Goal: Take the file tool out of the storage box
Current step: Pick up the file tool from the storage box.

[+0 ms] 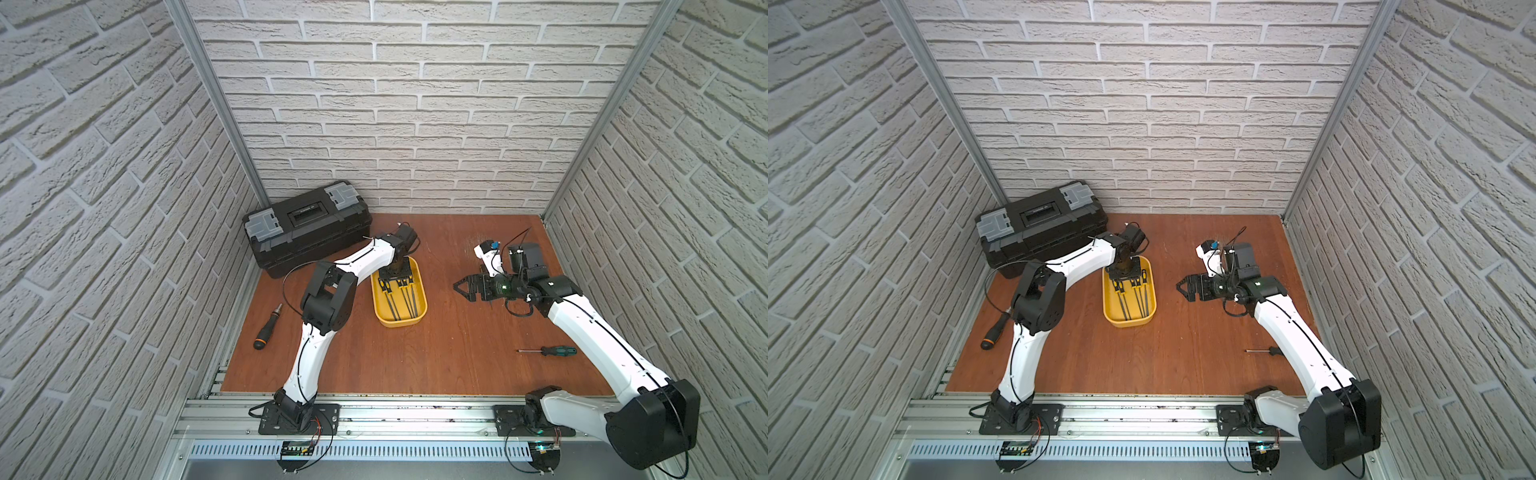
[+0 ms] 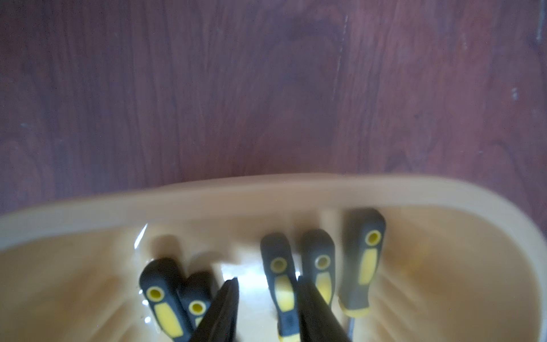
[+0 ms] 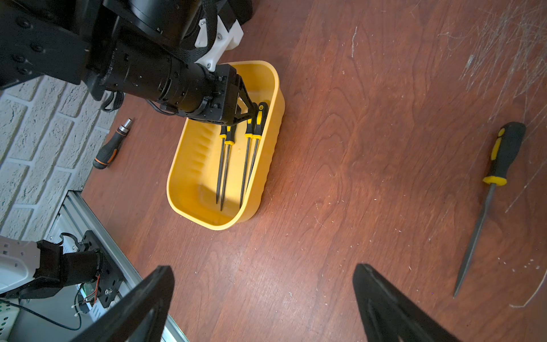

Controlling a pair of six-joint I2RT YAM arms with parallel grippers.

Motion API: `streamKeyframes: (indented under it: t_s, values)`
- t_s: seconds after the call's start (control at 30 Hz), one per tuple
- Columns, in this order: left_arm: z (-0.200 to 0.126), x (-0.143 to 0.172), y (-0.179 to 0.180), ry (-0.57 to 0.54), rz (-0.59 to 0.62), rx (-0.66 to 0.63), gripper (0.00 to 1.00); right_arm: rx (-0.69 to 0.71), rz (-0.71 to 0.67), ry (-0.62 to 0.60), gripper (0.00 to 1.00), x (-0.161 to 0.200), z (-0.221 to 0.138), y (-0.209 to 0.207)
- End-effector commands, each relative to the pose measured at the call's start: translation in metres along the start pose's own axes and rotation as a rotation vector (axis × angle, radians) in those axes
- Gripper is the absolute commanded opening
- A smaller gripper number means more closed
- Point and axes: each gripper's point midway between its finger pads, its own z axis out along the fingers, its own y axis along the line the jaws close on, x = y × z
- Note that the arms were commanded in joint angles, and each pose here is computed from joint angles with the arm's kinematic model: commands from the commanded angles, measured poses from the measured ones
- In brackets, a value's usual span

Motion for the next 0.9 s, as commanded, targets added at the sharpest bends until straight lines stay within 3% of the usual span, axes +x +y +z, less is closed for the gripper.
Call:
streamKeyframes:
  t_s: [0.0,0.87]
  values:
    - [0.003,-0.004,-0.005,-0.007,-0.015,0.013,0.36,-0.023,-0.031,-0.042,0.99,-0.007,-0.006,0.008]
    - [0.016,-0.003,-0.01,-0.002,-0.019,0.067,0.16,-0.014,-0.028,-0.035,0.99,-0.004,-0.006,0.006]
